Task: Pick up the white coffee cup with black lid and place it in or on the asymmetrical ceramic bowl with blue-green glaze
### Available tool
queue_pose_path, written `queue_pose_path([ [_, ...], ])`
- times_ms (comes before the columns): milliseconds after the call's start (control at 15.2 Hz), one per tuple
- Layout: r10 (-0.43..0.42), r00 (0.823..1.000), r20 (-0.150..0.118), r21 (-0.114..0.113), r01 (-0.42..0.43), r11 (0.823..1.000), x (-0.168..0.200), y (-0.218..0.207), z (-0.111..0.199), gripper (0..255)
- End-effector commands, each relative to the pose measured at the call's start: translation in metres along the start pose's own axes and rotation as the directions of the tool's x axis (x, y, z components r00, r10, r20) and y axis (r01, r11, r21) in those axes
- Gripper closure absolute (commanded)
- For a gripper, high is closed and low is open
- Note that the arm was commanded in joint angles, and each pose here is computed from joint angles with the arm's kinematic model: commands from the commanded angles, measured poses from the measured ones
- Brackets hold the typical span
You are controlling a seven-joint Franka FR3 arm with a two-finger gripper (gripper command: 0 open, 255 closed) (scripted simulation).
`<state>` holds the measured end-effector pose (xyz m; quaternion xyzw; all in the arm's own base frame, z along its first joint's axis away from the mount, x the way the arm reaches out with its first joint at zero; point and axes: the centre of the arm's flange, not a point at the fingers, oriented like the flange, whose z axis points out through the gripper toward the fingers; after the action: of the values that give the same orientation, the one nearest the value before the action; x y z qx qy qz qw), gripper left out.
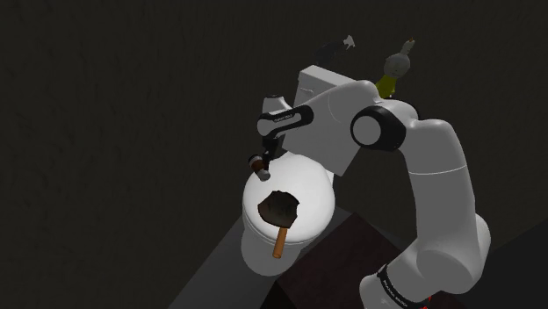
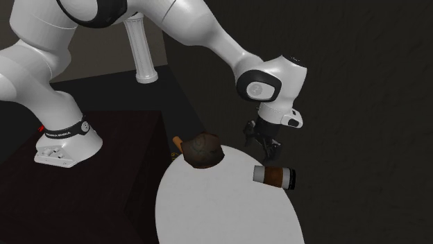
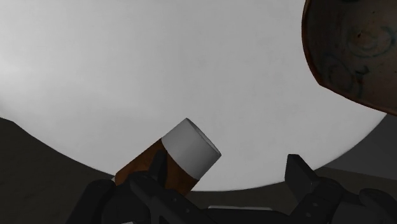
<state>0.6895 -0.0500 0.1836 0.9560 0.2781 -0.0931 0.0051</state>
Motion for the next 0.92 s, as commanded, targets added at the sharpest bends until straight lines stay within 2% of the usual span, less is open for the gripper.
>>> queue_pose_path([
  [0,0.000,1.000,0.000,0.000,0.000,1.000,0.000,0.000,0.000,255],
  [594,0.000,1.000,0.000,0.000,0.000,1.000,0.000,0.000,0.000,255],
  [660,0.000,1.000,0.000,0.000,0.000,1.000,0.000,0.000,0.000,0],
  [726,0.142,0.988,-0.060,-0.022,-0.144,0.989,-0.001,0.000,0.010,0],
  [792,0.279,0.952,-0.123,-0.036,-0.285,0.958,-0.002,0.000,0.020,0],
  [858,0.408,0.894,-0.186,-0.040,-0.422,0.906,-0.001,0.000,0.030,0],
])
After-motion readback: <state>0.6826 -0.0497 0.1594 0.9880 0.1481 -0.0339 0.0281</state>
